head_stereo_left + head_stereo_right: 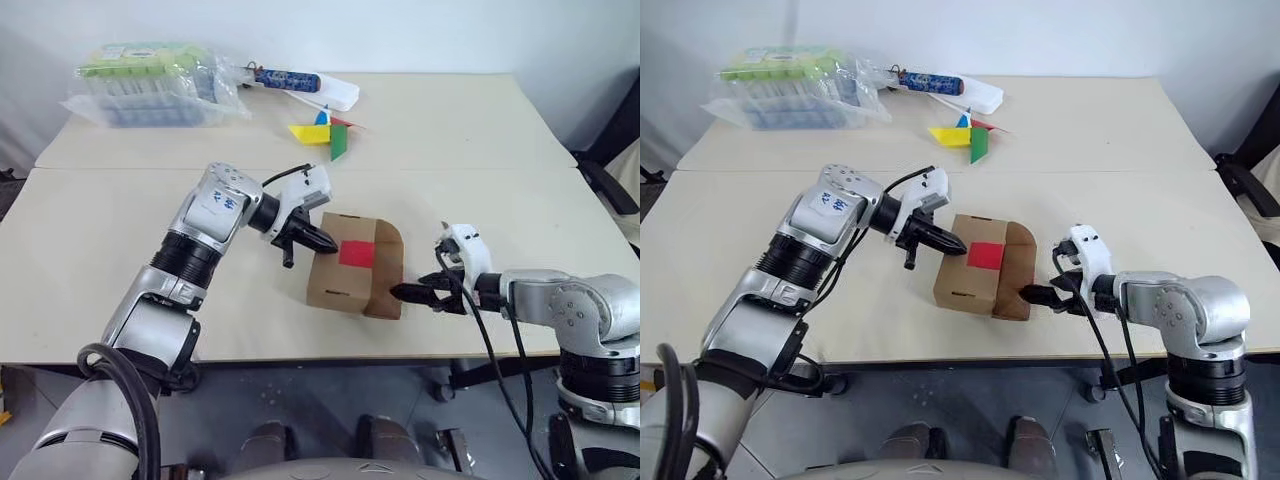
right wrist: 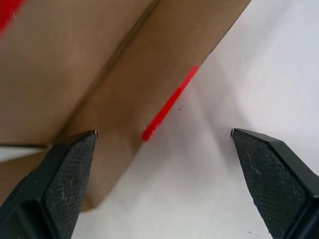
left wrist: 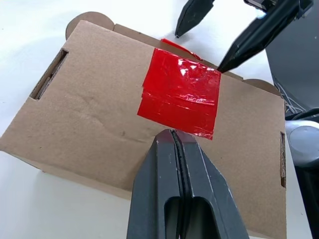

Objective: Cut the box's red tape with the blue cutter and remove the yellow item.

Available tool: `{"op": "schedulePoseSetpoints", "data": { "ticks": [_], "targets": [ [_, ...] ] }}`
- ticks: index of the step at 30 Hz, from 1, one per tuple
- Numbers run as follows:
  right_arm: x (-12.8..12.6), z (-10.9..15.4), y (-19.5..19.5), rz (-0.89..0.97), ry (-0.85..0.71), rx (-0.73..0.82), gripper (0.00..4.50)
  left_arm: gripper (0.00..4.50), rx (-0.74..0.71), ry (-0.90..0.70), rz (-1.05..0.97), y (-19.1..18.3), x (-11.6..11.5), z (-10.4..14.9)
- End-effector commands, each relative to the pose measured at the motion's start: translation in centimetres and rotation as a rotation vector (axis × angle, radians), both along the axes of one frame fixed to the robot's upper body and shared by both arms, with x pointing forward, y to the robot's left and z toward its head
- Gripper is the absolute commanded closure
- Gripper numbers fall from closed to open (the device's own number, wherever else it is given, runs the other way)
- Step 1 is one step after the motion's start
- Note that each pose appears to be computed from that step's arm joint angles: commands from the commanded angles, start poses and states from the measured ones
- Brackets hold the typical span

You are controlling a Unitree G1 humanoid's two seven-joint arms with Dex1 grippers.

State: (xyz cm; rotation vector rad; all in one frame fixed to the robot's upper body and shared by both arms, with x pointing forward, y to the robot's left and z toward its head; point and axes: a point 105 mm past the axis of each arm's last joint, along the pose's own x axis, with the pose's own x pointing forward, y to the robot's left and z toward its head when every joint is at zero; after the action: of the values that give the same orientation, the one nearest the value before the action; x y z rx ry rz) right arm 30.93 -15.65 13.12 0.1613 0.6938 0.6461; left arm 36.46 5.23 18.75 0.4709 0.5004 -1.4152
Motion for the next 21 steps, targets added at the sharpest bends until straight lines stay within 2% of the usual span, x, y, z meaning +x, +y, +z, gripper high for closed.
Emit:
{"op": "schedulePoseSetpoints", "data": {
  "ticks": [1, 5, 9, 14, 17, 19, 20, 21],
  "targets": [
    [-0.5, -0.7, 1.3, 0.024, 0.091, 0.135, 0.02, 4.5, 0.028, 0.034, 0.002, 0.1, -0.4, -1.3],
    [0.0, -1.6, 2.0, 0.018, 0.136, 0.172, 0.02, 4.5, 0.029, 0.039, 0.002, 0.1, -0.6, -1.3],
    [0.3, -1.5, 3.1, 0.041, 0.153, 0.227, 0.02, 4.5, 0.032, 0.042, 0.007, 0.3, -0.7, -1.3],
    [0.5, -1.9, 3.5, 0.051, 0.174, 0.225, 0.02, 4.5, 0.035, 0.041, 0.014, 0.5, -0.7, -1.3],
    [0.5, -1.9, 3.5, 0.053, 0.172, 0.228, 0.59, 4.5, 0.035, 0.037, 0.025, 0.8, -0.6, -1.2],
    [0.5, -1.9, 3.4, 0.051, 0.172, 0.227, 1.25, 4.5, 0.036, 0.036, 0.027, 0.8, -0.6, -1.2],
    [0.5, -1.8, 3.4, 0.05, 0.169, 0.226, 1.31, 4.5, 0.037, 0.036, 0.027, 0.9, -0.6, -1.2],
    [0.6, -1.8, 3.4, 0.048, 0.165, 0.223, 1.7, 4.5, 0.037, 0.036, 0.027, 0.8, -0.6, -1.2]
  ]
}}
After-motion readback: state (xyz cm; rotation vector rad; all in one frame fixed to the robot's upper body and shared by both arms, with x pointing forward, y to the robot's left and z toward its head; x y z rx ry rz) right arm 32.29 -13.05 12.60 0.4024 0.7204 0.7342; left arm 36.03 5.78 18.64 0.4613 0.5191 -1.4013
